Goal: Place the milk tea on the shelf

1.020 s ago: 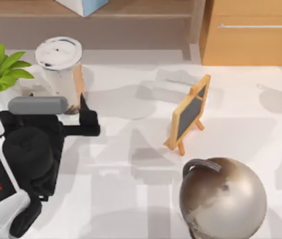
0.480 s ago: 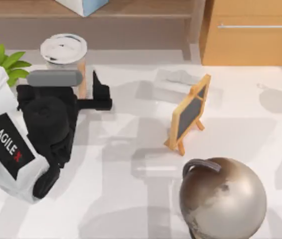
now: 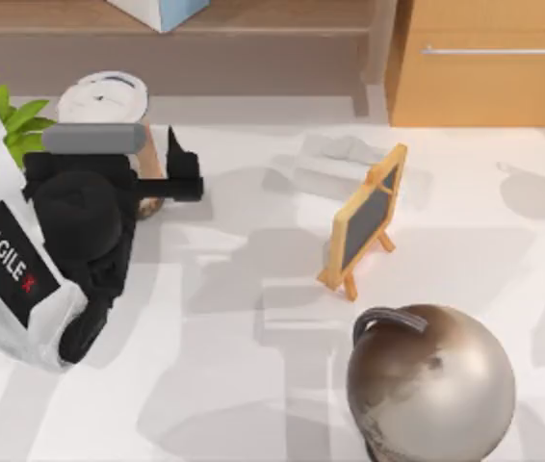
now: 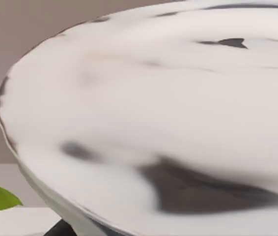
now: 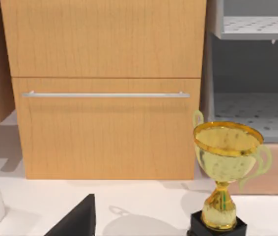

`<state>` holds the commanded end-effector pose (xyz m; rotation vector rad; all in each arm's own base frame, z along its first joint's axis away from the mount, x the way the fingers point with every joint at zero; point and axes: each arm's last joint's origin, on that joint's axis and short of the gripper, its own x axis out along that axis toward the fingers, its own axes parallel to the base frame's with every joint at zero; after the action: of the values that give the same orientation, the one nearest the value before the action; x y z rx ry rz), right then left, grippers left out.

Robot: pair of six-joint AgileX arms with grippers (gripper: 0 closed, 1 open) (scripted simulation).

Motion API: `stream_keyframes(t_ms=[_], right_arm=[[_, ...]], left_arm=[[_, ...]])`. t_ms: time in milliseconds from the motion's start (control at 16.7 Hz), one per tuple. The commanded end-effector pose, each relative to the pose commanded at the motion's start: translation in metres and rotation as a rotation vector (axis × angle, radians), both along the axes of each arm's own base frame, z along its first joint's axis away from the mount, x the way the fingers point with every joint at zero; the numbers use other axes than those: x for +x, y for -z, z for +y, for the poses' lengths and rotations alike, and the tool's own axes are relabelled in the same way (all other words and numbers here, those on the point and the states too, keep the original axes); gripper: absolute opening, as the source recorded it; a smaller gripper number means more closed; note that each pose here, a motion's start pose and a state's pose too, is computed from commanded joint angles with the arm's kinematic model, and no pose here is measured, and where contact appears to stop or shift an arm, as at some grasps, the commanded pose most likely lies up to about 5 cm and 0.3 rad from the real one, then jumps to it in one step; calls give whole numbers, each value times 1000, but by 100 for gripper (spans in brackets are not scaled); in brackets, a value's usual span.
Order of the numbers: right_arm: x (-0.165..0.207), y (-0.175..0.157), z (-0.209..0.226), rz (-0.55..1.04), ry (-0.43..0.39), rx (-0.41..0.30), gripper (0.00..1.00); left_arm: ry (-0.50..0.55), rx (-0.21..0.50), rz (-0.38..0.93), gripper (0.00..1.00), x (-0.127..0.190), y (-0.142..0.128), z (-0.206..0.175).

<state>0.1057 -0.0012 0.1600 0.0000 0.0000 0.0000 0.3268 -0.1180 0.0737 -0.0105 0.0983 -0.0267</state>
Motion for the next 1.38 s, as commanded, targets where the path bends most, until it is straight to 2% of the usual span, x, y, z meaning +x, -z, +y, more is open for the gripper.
stream_keyframes(t_ms=[60,840,1380], right_arm=[[0,0,0,0,0,0,100],[0,0,0,0,0,0,100],[0,0,0,0,0,0,100]], left_arm=[[0,0,0,100,0,0,0],[0,0,0,2,0,0,0],[2,1,-1,0,0,0,-1]])
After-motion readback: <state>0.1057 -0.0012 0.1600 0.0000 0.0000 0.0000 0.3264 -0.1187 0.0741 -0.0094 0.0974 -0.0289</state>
